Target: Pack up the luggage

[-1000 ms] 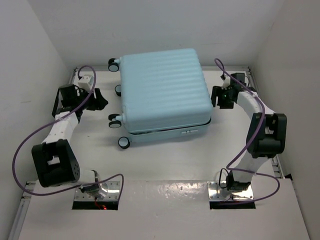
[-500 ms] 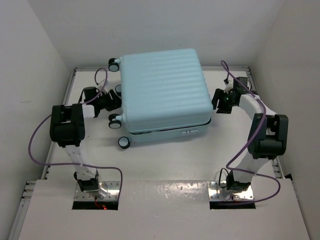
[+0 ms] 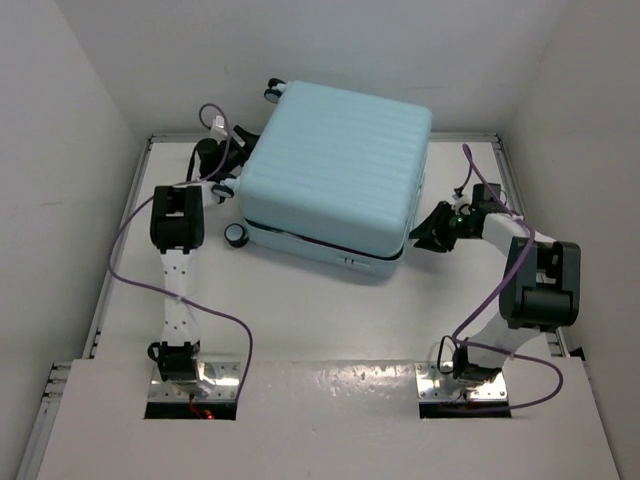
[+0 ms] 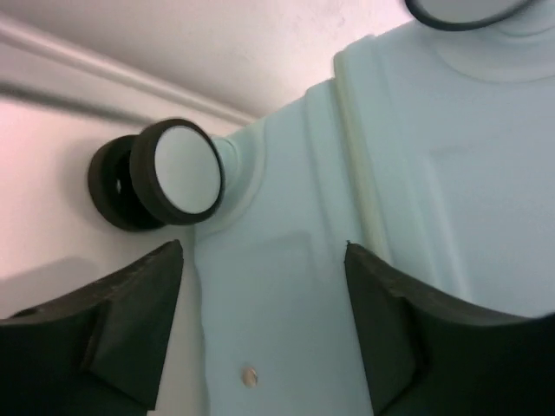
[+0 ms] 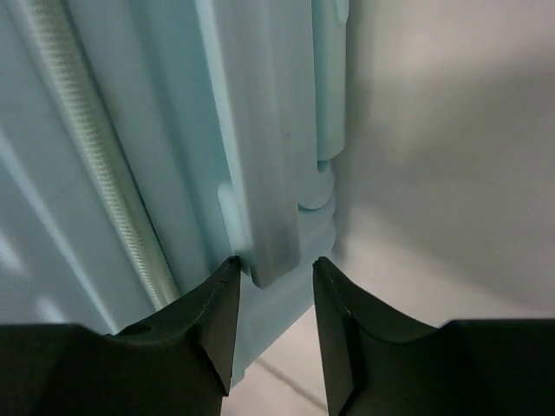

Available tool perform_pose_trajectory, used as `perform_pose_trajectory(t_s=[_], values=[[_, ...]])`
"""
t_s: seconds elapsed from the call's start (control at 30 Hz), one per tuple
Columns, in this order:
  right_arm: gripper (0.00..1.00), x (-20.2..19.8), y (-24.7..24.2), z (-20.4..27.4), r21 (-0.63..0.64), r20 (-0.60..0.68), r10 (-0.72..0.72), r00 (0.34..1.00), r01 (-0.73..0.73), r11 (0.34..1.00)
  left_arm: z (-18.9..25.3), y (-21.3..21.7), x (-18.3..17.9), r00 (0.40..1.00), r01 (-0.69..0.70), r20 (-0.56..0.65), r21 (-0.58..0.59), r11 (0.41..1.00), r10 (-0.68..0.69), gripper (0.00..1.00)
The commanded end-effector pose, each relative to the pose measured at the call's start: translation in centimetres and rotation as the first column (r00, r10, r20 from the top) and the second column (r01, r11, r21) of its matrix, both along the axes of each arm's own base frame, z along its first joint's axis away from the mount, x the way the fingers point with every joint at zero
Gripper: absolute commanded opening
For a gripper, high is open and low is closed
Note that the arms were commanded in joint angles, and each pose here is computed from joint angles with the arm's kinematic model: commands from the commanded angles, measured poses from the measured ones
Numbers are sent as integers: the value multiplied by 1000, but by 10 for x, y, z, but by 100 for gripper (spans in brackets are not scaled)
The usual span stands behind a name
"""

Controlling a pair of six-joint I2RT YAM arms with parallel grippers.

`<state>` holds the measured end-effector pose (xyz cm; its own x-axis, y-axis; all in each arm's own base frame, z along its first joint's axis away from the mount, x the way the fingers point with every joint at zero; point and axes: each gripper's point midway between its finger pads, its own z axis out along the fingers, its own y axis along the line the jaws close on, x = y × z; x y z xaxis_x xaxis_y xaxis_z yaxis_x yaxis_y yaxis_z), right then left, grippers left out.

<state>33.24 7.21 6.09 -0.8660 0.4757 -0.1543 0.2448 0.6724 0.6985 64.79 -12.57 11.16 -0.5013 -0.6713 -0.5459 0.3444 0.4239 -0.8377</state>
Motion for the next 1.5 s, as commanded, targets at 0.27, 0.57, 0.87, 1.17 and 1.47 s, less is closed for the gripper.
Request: perform_pose_trajectory(t_s=[0.27, 0.57, 0.87, 1.17, 1.47], values=[[36, -29, 149, 4, 324, -207, 126, 970, -53, 945, 179, 198, -86, 800, -581, 236, 72, 811, 552, 83], [35, -71, 136, 18, 224, -134, 128, 983, -96, 970, 143, 199, -244, 796, -584, 26, 300, 754, 605, 78], [33, 39, -24, 104, -171, 428, -8, 904, 90, 981, 45, 158, -305, 769, -479, -248, 387, 788, 589, 69], [46, 225, -96, 130, -262, 588, -103, 802, 310, 914, -8, 130, -295, 764, -377, -358, 429, 821, 538, 64], [54, 335, -40, 36, -74, 510, -160, 845, 228, 971, -37, 127, -270, 754, -312, -419, 451, 836, 507, 66]])
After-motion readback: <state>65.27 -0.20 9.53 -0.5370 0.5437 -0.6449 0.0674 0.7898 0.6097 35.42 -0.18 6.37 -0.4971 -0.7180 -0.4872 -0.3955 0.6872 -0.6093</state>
